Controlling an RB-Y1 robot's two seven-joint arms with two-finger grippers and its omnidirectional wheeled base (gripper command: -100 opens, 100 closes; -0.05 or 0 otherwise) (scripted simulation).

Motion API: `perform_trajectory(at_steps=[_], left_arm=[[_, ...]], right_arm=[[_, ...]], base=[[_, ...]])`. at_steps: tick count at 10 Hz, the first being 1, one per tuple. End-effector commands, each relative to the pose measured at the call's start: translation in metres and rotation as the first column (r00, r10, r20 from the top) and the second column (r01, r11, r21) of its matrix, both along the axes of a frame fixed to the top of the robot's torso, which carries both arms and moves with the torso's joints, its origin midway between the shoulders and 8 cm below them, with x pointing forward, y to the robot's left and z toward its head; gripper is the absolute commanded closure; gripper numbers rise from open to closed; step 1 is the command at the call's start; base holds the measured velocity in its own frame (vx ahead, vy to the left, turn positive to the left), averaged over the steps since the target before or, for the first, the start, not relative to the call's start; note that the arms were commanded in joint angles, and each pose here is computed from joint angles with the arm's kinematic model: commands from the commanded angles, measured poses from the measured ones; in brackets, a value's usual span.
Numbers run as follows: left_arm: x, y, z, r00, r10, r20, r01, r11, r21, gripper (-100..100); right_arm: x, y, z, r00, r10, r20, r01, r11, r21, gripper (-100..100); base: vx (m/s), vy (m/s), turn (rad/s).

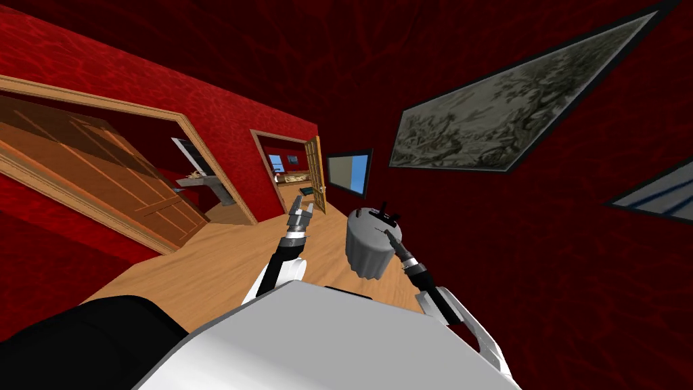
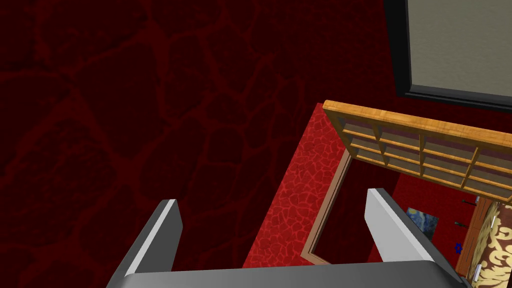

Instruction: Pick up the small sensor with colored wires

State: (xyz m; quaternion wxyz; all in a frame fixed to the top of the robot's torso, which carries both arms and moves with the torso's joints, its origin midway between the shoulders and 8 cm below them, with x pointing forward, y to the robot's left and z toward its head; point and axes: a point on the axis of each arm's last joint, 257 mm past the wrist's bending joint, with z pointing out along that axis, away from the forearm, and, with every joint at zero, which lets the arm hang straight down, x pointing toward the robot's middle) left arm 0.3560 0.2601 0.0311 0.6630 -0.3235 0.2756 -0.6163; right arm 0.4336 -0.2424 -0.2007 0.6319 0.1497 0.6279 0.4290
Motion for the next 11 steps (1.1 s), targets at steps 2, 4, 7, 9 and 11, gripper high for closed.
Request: perform_trajectory(at_steps=[2, 4, 7, 9, 11], left_arm=[[0.0, 0.0, 0.0, 1.0, 0.0, 0.0, 0.0, 1.0, 0.0, 0], [0.0, 0.0, 0.0, 1.0, 0.0, 0.0, 0.0, 1.0, 0.0, 0], [0.0, 0.0, 0.0, 1.0, 0.0, 0.0, 0.0, 1.0, 0.0, 0], [0.0, 0.0, 0.0, 1.0, 0.0, 0.0, 0.0, 1.0, 0.0, 0], [0.0, 0.0, 0.0, 1.0, 0.0, 0.0, 0.0, 1.0, 0.0, 0]], right_arm=[[-0.002, -0.008, -0.034, 0.998, 0.012, -0.054, -0.018, 0.995, -0.099, -100], [-0.004, -0.012, -0.058, 0.995, 0.028, -0.093, -0.045, 0.982, -0.183, -100], [-0.01, -0.024, -0.091, 0.988, 0.032, -0.149, -0.071, 0.961, -0.269, -100], [-0.017, -0.035, -0.119, 0.979, 0.038, -0.198, -0.107, 0.931, -0.35, -100], [-0.027, -0.048, -0.146, 0.968, 0.042, -0.249, -0.148, 0.893, -0.426, -100]], base=[[0.002, 0.024, 0.159], [0.003, 0.025, 0.171], [0.01, 0.018, 0.116], [0.022, 0.022, 0.165], [0.03, 0.026, 0.189]])
